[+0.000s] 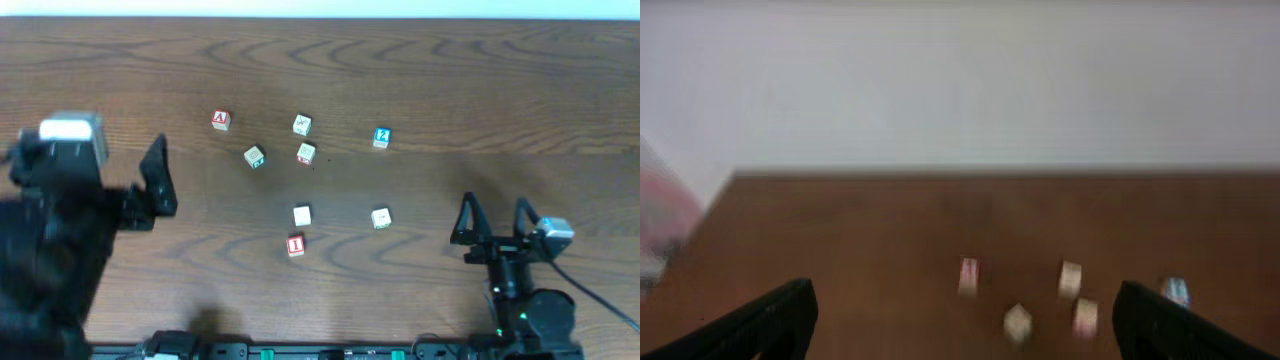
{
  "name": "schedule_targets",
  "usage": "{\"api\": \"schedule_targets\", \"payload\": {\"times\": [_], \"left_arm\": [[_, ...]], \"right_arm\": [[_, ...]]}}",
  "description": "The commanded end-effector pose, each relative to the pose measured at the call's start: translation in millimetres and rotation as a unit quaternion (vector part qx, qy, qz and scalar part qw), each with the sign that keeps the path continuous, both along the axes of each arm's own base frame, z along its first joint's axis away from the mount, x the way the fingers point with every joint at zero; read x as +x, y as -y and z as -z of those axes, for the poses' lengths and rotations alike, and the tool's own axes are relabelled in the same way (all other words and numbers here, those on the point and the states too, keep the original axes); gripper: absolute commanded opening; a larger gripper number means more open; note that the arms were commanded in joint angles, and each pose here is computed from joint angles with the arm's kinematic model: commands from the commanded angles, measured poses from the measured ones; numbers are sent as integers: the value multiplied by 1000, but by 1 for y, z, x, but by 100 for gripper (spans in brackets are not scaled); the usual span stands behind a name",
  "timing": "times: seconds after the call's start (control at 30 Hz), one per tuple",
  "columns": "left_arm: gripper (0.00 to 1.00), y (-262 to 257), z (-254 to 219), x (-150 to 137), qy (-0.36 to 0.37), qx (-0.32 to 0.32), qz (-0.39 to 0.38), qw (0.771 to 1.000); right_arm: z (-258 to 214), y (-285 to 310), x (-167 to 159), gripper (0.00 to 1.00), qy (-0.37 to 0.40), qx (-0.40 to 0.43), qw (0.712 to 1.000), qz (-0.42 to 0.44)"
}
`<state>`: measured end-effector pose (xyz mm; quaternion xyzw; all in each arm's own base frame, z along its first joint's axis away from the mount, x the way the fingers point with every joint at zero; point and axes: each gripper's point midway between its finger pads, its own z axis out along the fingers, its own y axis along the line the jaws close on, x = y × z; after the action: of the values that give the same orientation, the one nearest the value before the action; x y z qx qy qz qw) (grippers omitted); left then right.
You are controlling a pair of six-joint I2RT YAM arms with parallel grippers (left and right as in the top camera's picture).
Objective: Spell out Ai2
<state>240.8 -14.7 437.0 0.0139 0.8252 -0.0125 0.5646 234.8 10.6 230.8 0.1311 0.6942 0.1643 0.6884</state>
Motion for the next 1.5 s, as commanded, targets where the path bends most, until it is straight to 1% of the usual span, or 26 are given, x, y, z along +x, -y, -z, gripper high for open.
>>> {"api": "schedule_targets", "payload": {"times": [0.0, 0.13, 0.2, 0.27, 0.33, 0.4, 0.47, 0.5, 0.57, 0.6, 0.63, 0.67, 0.7, 0.73, 0.83, 1.0, 1.17, 1.33, 1.47], "left_arm": [[95, 2, -13, 17, -30, 5, 2, 1000], [95, 3, -8, 33, -90, 9, 1, 996], [95, 4, -2, 39, -122, -2, -6, 993], [95, 8, 8, 45, -156, -9, -1, 988], [95, 15, 23, 48, -196, -15, 14, 980], [95, 17, 45, 48, -245, -15, 18, 969], [95, 17, 63, 49, -289, -11, 16, 957], [95, 18, 70, 52, -303, -11, 16, 953], [95, 18, 82, 60, -326, -7, 14, 945], [95, 14, 92, 60, -347, 2, 4, 938], [95, 13, 98, 61, -361, 5, 1, 932], [95, 13, 107, 62, -380, 7, 0, 925], [95, 13, 112, 65, -390, 8, 0, 921], [95, 14, 117, 69, -397, 8, 0, 918], [95, 15, 130, 76, -420, 10, 0, 908], [95, 15, 142, 81, -439, 13, -2, 898], [95, 14, 143, 81, -442, 13, -4, 897], [95, 6, 143, 82, -440, 26, -24, 897], [95, -6, 141, 85, -431, 17, -84, 898]], "right_arm": [[-54, 2, -7, 99, 16, -6, 1000, 4], [-101, 1, 5, 99, -27, -36, 999, 2], [-113, -1, 18, 99, -73, -38, 997, -4], [-117, -4, 33, 99, -135, -39, 990, -13], [-113, -10, 47, 99, -199, -36, 979, -32], [-108, -19, 61, 99, -246, -30, 967, -57], [-100, -24, 76, 99, -273, -22, 959, -70], [-87, -30, 78, 99, -303, -16, 949, -85], [-69, -39, 85, 99, -334, -5, 936, -112], [-57, -46, 87, 99, -357, 2, 925, -127], [-45, -50, 87, 99, -380, 4, 915, -136], [-26, -54, 83, 98, -417, 2, 898, -141], [-12, -58, 79, 90, -446, -3, 884, -142], [0, -62, 74, 90, -473, -11, 869, -144], [24, -86, 61, 98, -522, -46, 839, -146], [45, -131, 34, 99, -547, -140, 814, -139], [71, -186, 2, 99, -568, -201, 776, -188], [105, -211, -13, 99, -595, -240, 742, -194], [125, -241, -18, 99, -601, -238, 728, -229]]}}
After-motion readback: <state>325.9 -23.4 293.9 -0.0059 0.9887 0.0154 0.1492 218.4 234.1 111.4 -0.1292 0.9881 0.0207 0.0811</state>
